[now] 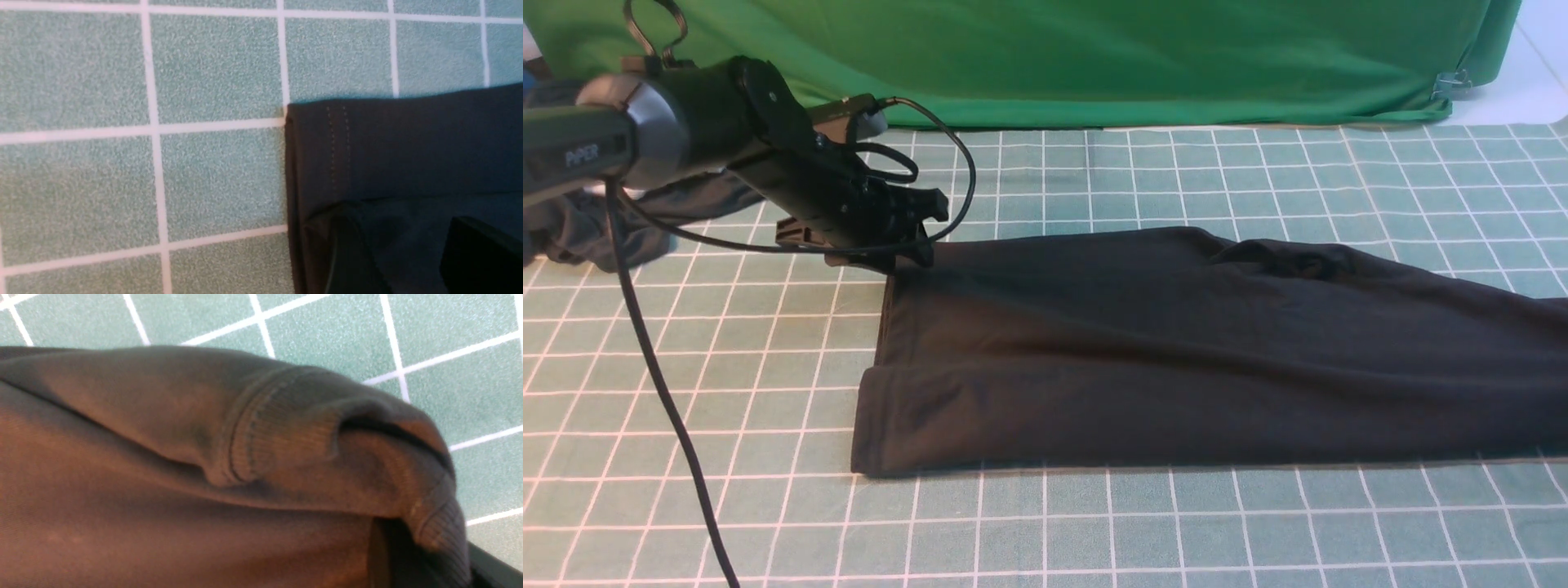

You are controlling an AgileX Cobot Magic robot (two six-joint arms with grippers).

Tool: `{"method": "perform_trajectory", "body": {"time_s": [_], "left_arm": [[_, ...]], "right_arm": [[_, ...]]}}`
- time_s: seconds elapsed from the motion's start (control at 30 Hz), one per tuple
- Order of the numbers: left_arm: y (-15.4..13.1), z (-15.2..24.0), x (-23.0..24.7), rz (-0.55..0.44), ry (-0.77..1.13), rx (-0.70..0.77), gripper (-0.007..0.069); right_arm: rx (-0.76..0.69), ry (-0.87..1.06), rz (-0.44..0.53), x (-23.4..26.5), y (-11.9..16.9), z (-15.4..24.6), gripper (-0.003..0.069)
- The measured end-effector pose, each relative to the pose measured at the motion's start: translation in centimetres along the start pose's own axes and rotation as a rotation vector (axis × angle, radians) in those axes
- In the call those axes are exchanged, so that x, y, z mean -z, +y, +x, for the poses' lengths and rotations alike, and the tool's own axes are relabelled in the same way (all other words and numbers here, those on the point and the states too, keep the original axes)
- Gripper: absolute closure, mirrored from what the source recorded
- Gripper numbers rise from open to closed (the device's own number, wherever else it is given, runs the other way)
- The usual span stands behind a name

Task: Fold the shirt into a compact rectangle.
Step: 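Pull the folded dark garment lengthwise by its ends to straighten it flat on the table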

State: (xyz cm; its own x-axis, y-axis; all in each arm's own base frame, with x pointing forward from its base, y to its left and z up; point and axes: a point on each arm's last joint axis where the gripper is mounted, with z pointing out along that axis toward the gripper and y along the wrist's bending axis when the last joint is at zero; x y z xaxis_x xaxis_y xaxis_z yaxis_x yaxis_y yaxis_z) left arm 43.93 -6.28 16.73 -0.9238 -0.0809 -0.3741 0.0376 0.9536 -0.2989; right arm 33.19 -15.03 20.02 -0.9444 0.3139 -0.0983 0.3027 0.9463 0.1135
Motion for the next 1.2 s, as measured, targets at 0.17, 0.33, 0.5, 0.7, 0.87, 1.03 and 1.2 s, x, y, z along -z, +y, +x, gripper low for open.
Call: {"method": "perform_trajectory", "body": {"time_s": [0.17, 0.33, 0.5, 0.7, 0.87, 1.03, 1.2], "left_arm": [[0.3, 0.5, -0.9, -0.003, 0.049, -0.002, 0.0338], [0.3, 0.7, -1.0, -0.006, 0.067, -0.004, 0.0338], [0.3, 0.7, -1.0, 0.000, 0.071, 0.008, 0.0339], [0.2, 0.5, -1.0, 0.008, 0.050, 0.036, 0.0422], [0.5, 0.4, -1.0, 0.009, 0.043, 0.087, 0.0588], [1.3, 0.2, -0.7, 0.018, 0.031, 0.147, 0.0615], [1.0, -1.9, 1.1, 0.034, -0.054, 0.139, 0.0615]], "right_arm": [[0.000, -0.007, 0.002, 0.0, 0.0, -0.1, 0.0628], [0.000, -0.010, 0.002, 0.0, 0.0, -0.1, 0.0628], [-0.001, -0.011, 0.002, 0.0, 0.0, -0.1, 0.0628], [-0.002, -0.011, 0.001, 0.0, 0.0, -0.1, 0.0628], [-0.002, -0.014, 0.001, 0.0, 0.0, -0.1, 0.0628], [-0.002, -0.018, 0.001, 0.0, 0.0, -0.2, 0.0628], [-0.002, -0.019, 0.002, 0.0, 0.0, -0.2, 0.0628]]}}
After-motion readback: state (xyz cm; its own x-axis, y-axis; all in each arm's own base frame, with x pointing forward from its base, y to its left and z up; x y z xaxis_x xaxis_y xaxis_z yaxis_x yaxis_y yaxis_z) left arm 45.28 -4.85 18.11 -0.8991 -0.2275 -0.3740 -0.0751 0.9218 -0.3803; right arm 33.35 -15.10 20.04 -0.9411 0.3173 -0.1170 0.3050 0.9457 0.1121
